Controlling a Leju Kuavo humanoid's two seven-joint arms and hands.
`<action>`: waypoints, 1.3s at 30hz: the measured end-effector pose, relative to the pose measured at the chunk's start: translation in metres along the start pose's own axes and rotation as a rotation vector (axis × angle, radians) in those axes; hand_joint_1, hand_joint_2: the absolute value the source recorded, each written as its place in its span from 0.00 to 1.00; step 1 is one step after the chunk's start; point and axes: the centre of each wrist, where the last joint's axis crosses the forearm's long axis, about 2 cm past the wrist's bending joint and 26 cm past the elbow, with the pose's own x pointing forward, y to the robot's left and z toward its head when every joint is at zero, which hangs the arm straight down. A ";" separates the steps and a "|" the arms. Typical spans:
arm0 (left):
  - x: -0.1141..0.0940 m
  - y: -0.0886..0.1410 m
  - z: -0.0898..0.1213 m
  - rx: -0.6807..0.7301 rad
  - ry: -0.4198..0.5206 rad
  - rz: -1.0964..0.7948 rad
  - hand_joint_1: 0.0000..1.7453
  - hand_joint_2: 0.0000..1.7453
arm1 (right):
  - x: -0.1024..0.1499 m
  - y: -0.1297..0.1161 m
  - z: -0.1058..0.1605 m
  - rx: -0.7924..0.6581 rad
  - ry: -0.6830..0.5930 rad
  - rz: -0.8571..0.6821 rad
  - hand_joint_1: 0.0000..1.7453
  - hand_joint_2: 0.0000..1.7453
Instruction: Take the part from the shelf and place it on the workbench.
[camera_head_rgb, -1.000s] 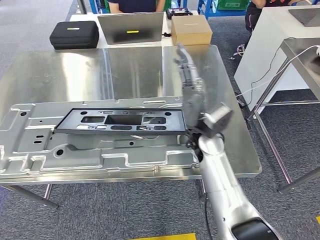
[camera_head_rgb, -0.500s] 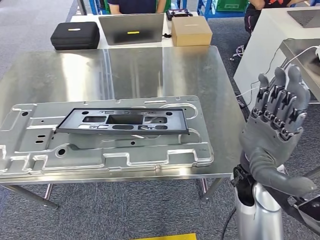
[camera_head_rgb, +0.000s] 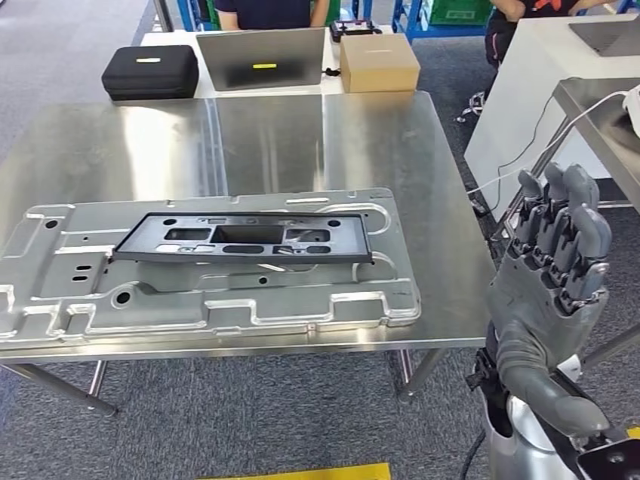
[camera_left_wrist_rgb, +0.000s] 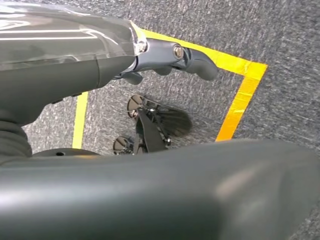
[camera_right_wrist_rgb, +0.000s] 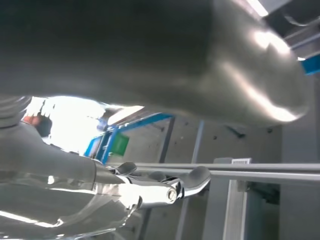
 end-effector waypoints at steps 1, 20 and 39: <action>0.000 0.000 0.000 -0.001 -0.002 0.000 0.00 0.00 | 0.001 0.000 0.001 0.004 0.002 0.010 0.00 0.00; -0.004 -0.007 0.002 -0.007 0.076 -0.051 0.00 0.00 | 0.034 0.018 0.051 -0.002 0.166 -0.045 0.00 0.00; 0.002 -0.005 -0.001 0.007 0.011 -0.008 0.00 0.00 | 0.041 0.033 0.070 -0.007 0.240 -0.263 0.00 0.00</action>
